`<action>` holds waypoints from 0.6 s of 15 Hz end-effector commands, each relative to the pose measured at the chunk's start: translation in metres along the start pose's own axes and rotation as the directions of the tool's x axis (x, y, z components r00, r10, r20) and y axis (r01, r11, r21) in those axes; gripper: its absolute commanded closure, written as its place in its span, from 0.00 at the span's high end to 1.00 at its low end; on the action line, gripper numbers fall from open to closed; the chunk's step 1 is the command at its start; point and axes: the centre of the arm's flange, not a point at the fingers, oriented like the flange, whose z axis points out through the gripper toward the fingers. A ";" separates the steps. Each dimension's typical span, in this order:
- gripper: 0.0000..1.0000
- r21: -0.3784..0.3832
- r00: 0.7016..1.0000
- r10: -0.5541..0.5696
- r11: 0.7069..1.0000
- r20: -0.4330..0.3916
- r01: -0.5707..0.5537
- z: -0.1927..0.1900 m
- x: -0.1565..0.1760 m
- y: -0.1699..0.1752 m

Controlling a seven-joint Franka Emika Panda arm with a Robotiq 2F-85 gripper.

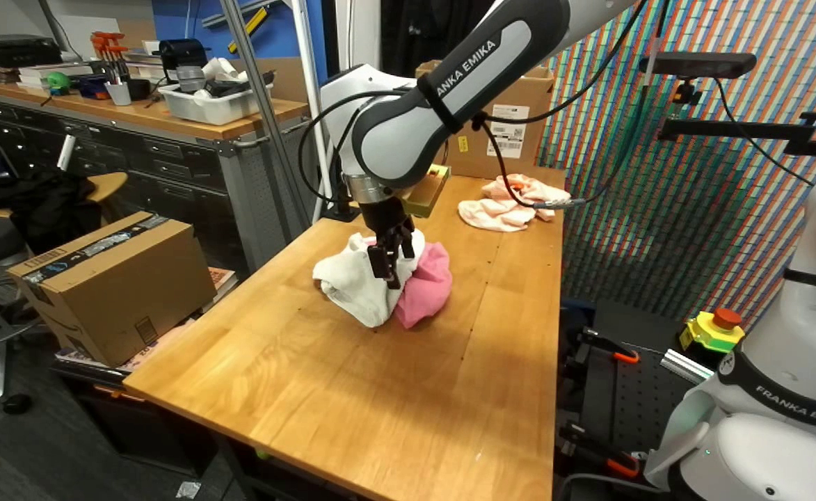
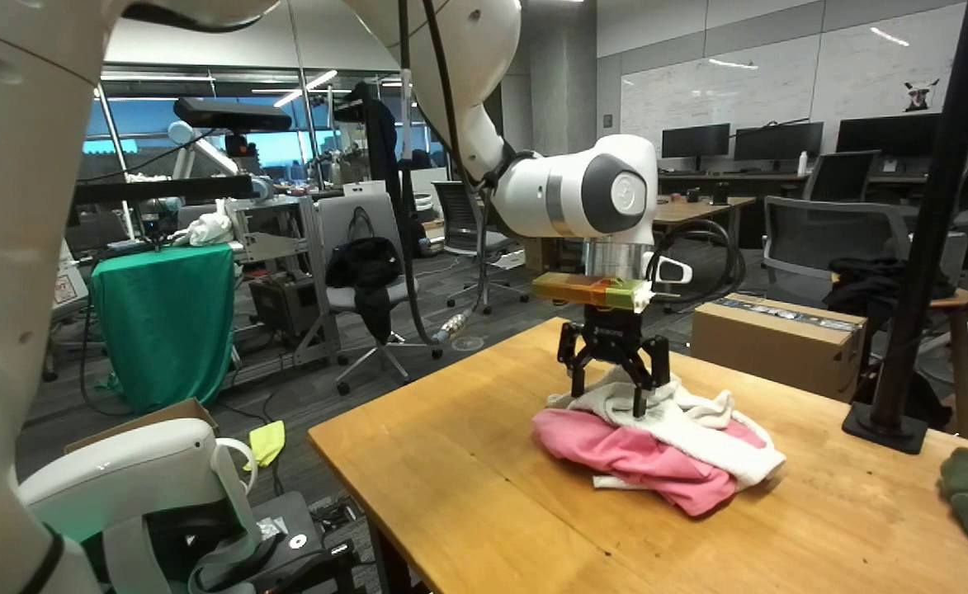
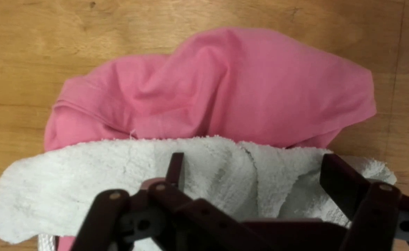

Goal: Separate the objects on the table

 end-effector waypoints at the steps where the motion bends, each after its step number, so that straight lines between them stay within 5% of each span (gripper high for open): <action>1: 1.00 -0.022 0.994 0.020 1.000 -0.105 -0.022 -0.013 -0.017 -0.003; 9: 1.00 -0.006 0.985 0.033 0.999 -0.170 -0.034 -0.009 -0.019 -0.007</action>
